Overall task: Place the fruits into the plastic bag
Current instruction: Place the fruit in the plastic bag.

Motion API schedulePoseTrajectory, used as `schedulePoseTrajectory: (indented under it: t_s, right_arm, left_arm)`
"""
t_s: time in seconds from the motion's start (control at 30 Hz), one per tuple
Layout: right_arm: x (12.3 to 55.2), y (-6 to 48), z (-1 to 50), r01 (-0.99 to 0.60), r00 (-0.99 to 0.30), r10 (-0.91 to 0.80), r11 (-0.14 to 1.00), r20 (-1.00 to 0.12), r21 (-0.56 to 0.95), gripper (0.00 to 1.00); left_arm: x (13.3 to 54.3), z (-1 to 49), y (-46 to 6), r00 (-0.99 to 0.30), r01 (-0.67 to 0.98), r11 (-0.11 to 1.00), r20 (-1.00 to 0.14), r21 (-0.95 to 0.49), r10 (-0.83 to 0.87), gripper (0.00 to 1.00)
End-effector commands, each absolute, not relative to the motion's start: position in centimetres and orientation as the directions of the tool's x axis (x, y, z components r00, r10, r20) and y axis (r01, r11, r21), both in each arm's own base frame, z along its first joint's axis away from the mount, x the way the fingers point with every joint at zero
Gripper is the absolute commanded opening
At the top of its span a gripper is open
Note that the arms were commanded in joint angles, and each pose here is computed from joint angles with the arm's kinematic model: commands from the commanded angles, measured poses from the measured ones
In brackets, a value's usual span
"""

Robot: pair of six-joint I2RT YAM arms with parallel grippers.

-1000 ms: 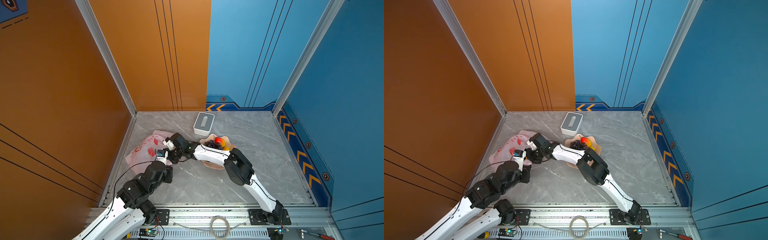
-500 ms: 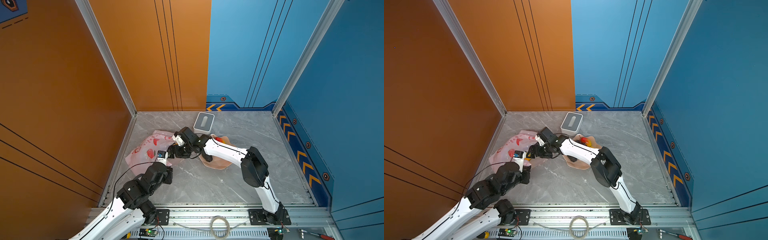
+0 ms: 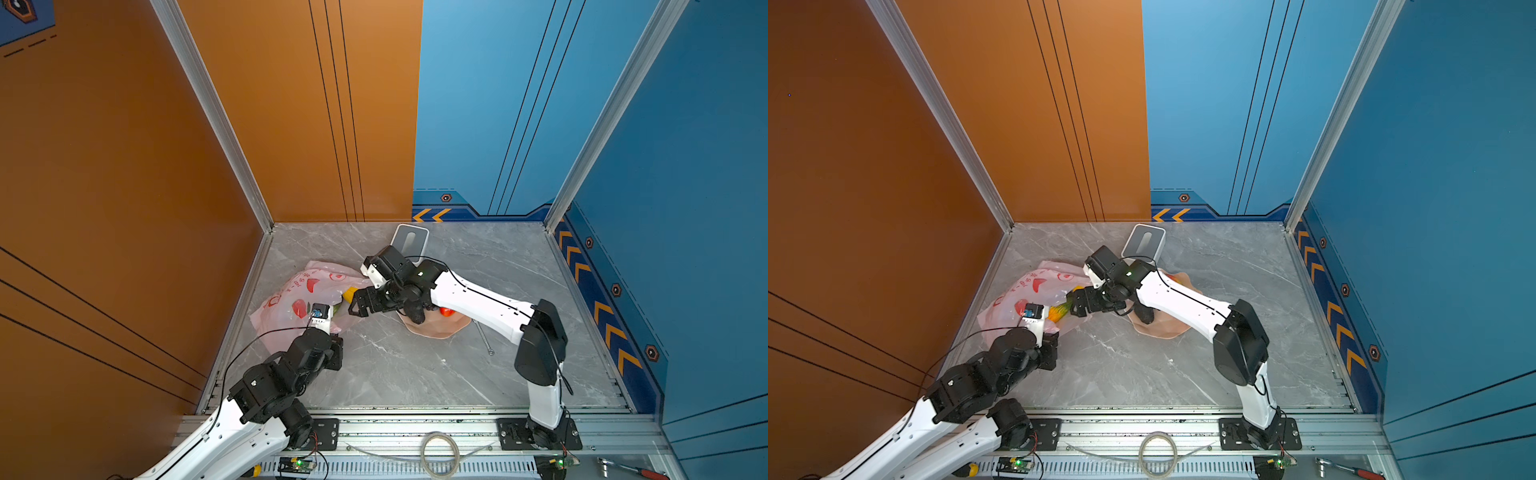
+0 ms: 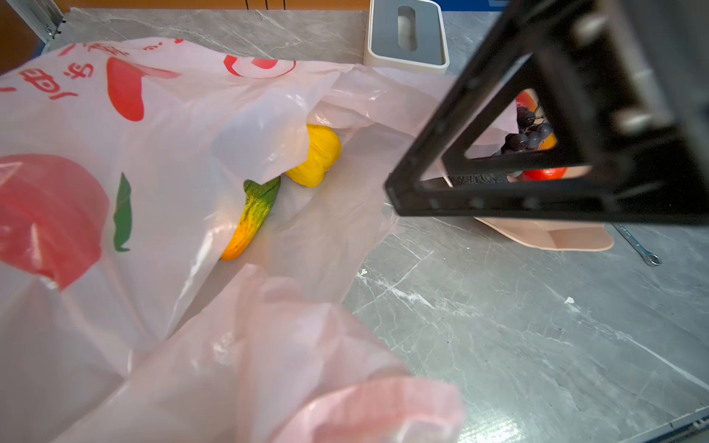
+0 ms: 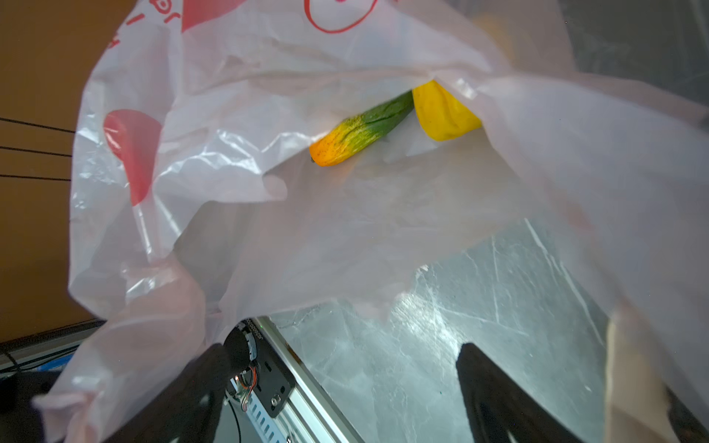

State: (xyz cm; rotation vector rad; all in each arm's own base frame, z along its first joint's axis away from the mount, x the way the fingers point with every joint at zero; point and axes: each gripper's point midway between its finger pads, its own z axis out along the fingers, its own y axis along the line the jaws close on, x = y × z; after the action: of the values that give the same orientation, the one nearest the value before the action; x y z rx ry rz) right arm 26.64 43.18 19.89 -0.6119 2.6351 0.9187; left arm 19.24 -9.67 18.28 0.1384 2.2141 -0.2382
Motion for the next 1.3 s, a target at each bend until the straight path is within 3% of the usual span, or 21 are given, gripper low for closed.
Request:
schedulePoseTrajectory:
  t_s: [0.0, 0.23, 0.57, 0.9, 1.03, 1.27]
  right_arm:
    - [26.4, 40.0, 21.8, -0.487, -0.854, -0.29, 0.739, -0.432, 0.466, 0.99]
    - [28.3, 32.8, 24.4, -0.438, -0.824, -0.231, 0.839, -0.517, 0.323, 1.0]
    - [31.3, 21.7, 21.7, -0.287, -0.876, -0.19, 0.944, -0.444, 0.164, 1.0]
    - [31.2, 18.9, 16.9, -0.586, -0.77, -0.608, 0.794, -0.192, -0.163, 1.0]
    - [32.2, 18.5, 14.8, -0.602, -0.754, -0.644, 0.756, -0.127, -0.257, 1.0]
    - [33.6, 19.4, 12.1, -0.585, -0.764, -0.631, 0.765, -0.135, -0.269, 1.0]
  left_arm:
    - [19.3, 19.1, -9.4, -0.597, 0.168, 0.979, -0.802, -0.118, 0.005, 0.0]
    - [19.3, 18.9, -9.4, -0.601, 0.168, 0.979, -0.8, -0.114, 0.01, 0.0]
    - [19.5, 18.7, -9.4, -0.611, 0.163, 0.981, -0.792, -0.108, 0.014, 0.0]
    - [19.6, 18.7, -9.1, -0.606, 0.146, 0.984, -0.795, -0.107, 0.004, 0.0]
    - [19.7, 18.5, -9.2, -0.615, 0.148, 0.984, -0.789, -0.098, 0.014, 0.0]
    - [19.6, 18.3, -9.4, -0.621, 0.156, 0.983, -0.783, -0.097, 0.021, 0.0]
